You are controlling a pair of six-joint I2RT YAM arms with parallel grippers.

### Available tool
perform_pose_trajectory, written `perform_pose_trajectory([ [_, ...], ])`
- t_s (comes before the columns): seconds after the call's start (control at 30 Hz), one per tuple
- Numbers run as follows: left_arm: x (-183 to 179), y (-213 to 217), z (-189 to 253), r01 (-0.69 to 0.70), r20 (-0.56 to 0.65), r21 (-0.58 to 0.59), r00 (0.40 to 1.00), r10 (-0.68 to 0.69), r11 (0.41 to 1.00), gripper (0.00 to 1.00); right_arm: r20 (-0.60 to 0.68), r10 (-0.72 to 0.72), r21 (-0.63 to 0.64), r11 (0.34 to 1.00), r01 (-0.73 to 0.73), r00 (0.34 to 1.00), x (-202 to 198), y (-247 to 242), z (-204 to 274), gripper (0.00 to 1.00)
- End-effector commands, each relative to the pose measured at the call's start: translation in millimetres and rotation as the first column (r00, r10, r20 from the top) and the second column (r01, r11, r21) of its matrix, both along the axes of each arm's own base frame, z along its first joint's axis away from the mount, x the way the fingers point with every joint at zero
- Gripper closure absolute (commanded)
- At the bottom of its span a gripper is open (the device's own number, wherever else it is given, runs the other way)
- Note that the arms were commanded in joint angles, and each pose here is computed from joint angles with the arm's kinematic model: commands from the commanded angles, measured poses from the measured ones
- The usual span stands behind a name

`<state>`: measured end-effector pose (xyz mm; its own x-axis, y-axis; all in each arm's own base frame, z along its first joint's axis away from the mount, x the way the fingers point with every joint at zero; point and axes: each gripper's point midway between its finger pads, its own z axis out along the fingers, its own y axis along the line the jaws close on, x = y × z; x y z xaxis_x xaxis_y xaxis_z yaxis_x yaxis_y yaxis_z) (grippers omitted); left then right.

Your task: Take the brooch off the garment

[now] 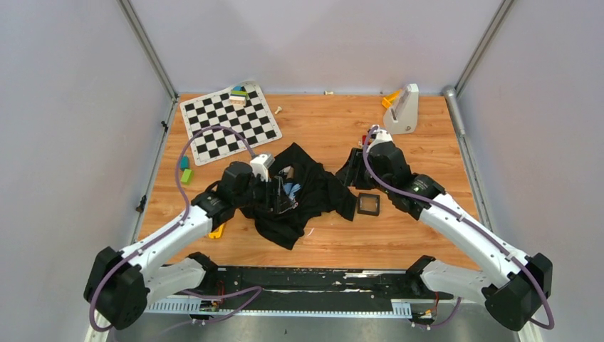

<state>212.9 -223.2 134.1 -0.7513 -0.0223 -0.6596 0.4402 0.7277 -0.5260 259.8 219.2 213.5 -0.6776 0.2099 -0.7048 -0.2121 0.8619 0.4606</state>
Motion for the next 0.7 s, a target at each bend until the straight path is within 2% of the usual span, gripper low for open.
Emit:
perform_pose_trajectory([
  [0.0,14.5,-17.1,-2.1,0.02,0.029,-0.019,0.999,-0.019,1.0,0.2,0.03,-0.124,0.014,0.992,0.124,0.992,0.8,-28.7,5.2,0.71],
  [0.17,40.6,-18.1,-32.1,-0.037,-0.009,0.04,0.999,0.038,0.998,0.22,-0.003,-0.238,0.004,0.971,0.238,0.971,-6.8,-63.4,-19.1,0.71],
  [0.33,82.7,15.6,-52.3,-0.189,-0.057,0.048,0.98,0.191,0.981,0.24,-0.036,-0.337,0.002,0.941,0.337,0.941,-4.6,-87.4,-39.3,0.71],
  [0.47,112.6,49.4,-58.0,-0.307,-0.045,0.037,0.95,0.308,0.951,0.25,-0.056,-0.239,0.016,0.971,0.24,0.97,-3.7,-69.0,-48.5,0.72],
  [0.57,122.9,50.9,-50.8,-0.273,-0.008,0.047,0.962,0.274,0.961,0.24,-0.128,-0.137,0.011,0.99,0.14,0.982,-2.3,-43.2,-62.9,0.72],
  [0.67,129.6,56.3,-43.1,-0.298,0.025,0.067,0.954,0.297,0.952,0.23,-0.144,-0.054,-0.021,0.998,0.052,0.988,0.2,-13.8,-69.0,0.72],
])
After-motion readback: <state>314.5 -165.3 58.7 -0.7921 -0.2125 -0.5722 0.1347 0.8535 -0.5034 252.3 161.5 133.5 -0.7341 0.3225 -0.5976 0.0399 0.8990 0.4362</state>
